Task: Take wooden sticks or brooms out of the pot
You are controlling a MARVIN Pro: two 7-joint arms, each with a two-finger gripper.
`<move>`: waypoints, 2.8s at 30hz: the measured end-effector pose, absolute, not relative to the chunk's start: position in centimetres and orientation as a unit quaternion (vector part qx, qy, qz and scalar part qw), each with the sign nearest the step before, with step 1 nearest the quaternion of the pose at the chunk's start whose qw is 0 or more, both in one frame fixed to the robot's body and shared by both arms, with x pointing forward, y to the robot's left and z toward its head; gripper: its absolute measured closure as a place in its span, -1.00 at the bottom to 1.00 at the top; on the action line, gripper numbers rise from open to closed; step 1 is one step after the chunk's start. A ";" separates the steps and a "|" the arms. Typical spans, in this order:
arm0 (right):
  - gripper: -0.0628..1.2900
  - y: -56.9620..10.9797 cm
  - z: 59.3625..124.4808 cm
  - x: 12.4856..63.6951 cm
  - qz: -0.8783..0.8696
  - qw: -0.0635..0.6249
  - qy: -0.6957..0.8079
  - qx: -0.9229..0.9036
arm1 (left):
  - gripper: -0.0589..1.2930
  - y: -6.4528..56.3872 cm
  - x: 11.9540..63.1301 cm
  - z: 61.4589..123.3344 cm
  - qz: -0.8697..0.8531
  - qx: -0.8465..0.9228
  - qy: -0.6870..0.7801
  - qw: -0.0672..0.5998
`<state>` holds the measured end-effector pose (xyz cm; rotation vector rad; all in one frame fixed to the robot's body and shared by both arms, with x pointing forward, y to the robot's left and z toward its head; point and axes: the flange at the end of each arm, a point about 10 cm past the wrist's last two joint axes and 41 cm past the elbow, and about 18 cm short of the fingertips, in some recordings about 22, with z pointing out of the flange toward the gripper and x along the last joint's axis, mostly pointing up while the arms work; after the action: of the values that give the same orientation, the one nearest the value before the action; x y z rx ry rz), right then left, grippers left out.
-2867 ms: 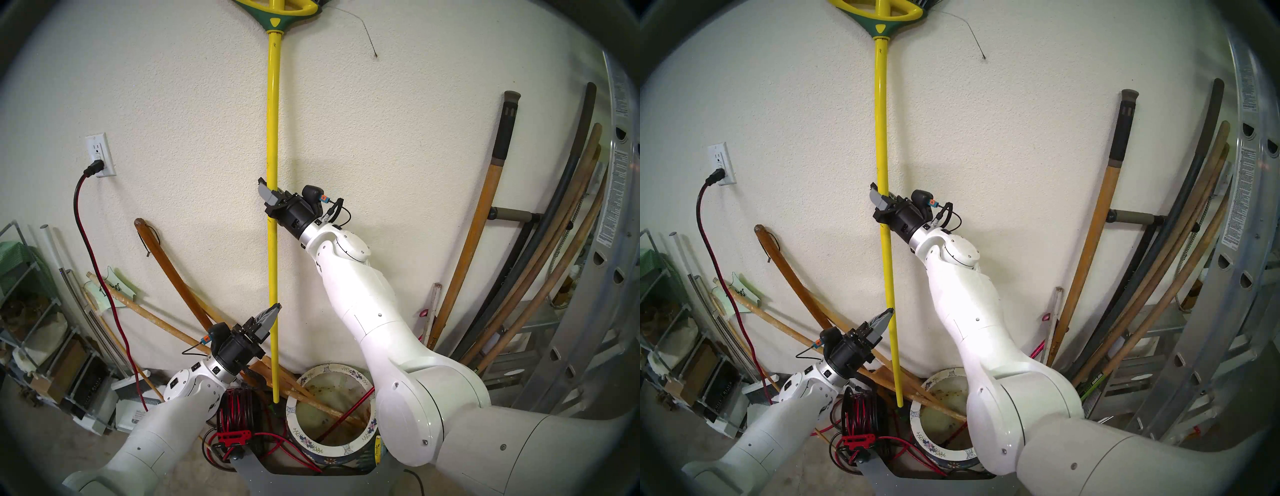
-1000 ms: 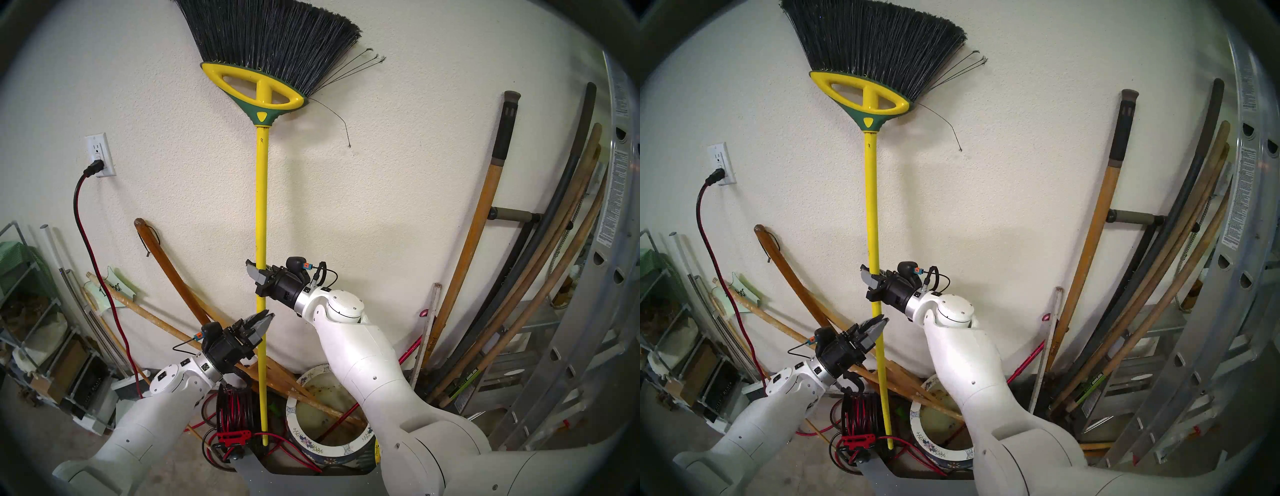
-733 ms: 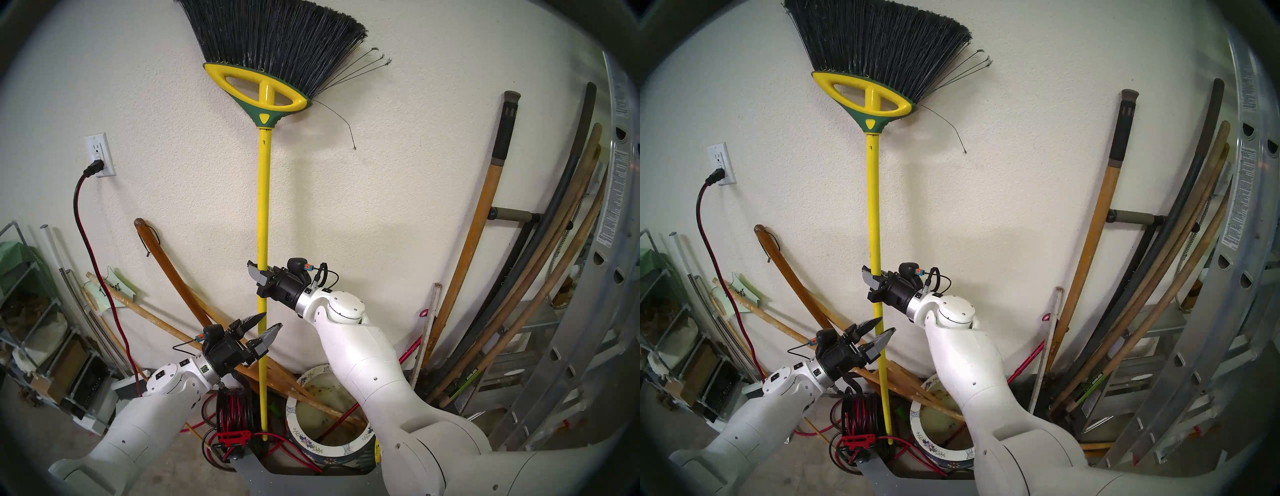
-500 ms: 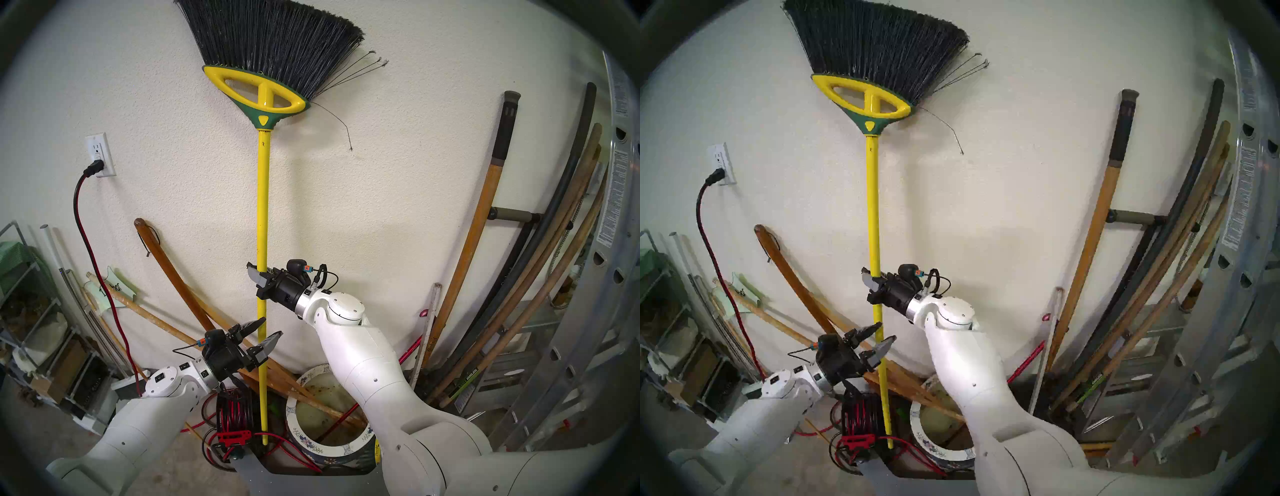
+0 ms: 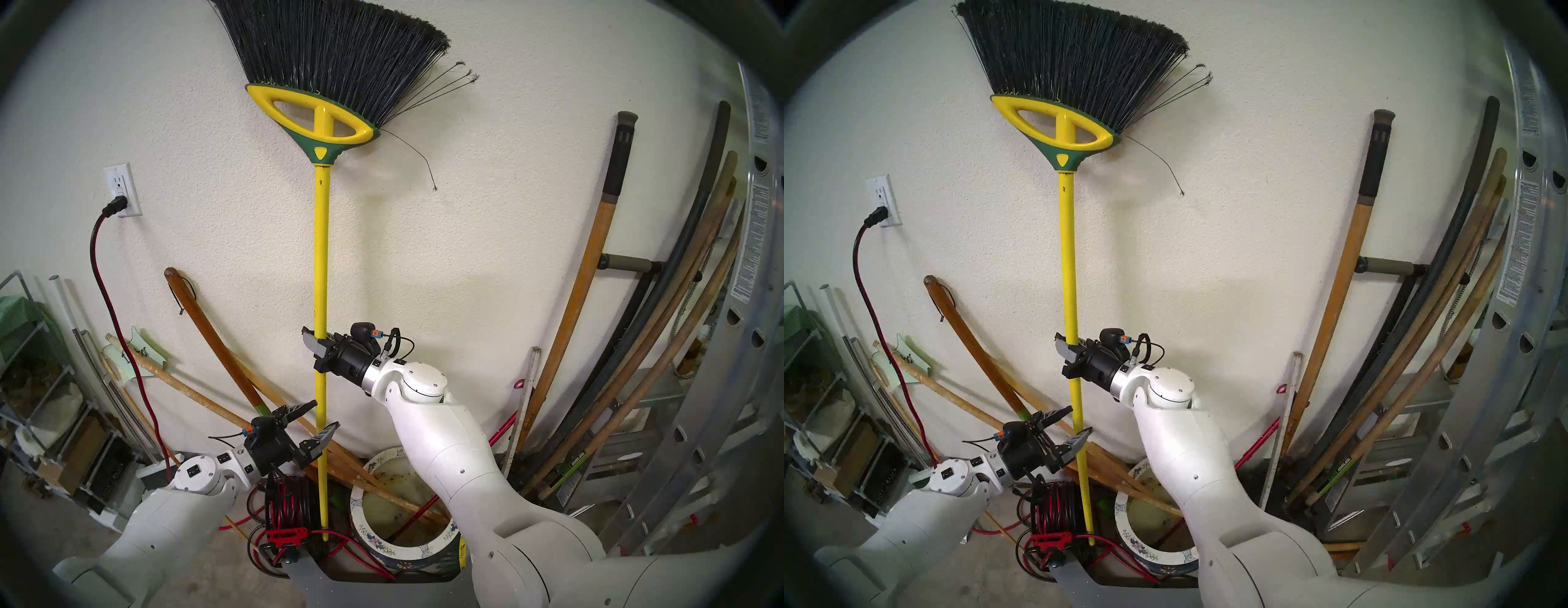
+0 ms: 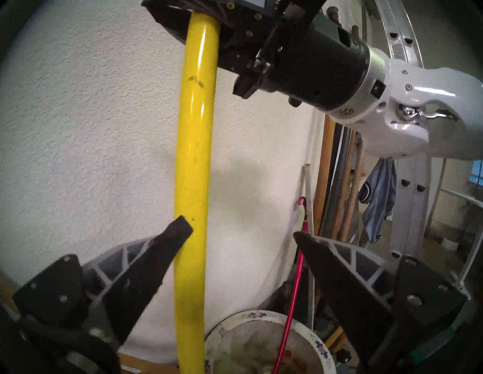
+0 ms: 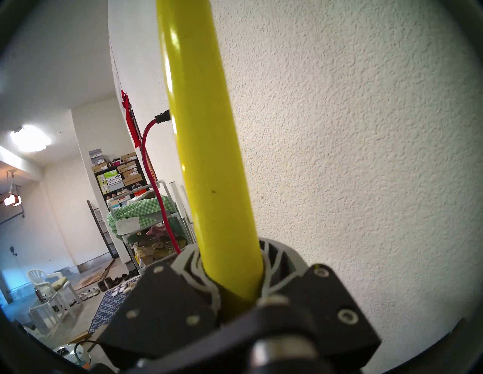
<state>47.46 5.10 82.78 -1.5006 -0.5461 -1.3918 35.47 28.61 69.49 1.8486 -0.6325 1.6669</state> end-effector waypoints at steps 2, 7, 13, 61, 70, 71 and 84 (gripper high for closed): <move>0.63 5.2 82.8 47.4 -0.573 0.491 -0.224 -0.617 | -0.82 29.1 35.6 69.2 0.622 0.695 -0.235 0.274; 0.63 5.4 82.9 47.3 -0.573 0.491 -0.223 -0.617 | -0.82 29.5 35.7 68.1 0.614 0.707 -0.228 0.267; 0.64 5.3 82.9 47.2 -0.575 0.489 -0.220 -0.618 | -0.82 28.6 35.5 66.3 0.599 0.718 -0.212 0.284; 0.64 5.4 77.6 46.3 -0.566 0.471 -0.173 -0.654 | 0.62 25.5 35.7 58.6 0.561 0.757 -0.173 0.288; 0.64 5.3 77.3 46.4 -0.578 0.469 -0.163 -0.648 | 0.62 25.2 36.0 58.4 0.565 0.757 -0.179 0.275; 0.64 5.3 77.3 46.4 -0.580 0.468 -0.163 -0.647 | 0.62 25.2 36.0 58.4 0.565 0.757 -0.179 0.274; 0.64 5.6 77.3 46.5 -0.607 0.447 -0.193 -0.628 | 0.62 25.2 36.2 58.4 0.564 0.761 -0.171 0.272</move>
<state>46.51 5.65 77.27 -1.5540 -0.4786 -1.5037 36.21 25.15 58.39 2.0479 -0.4600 1.5180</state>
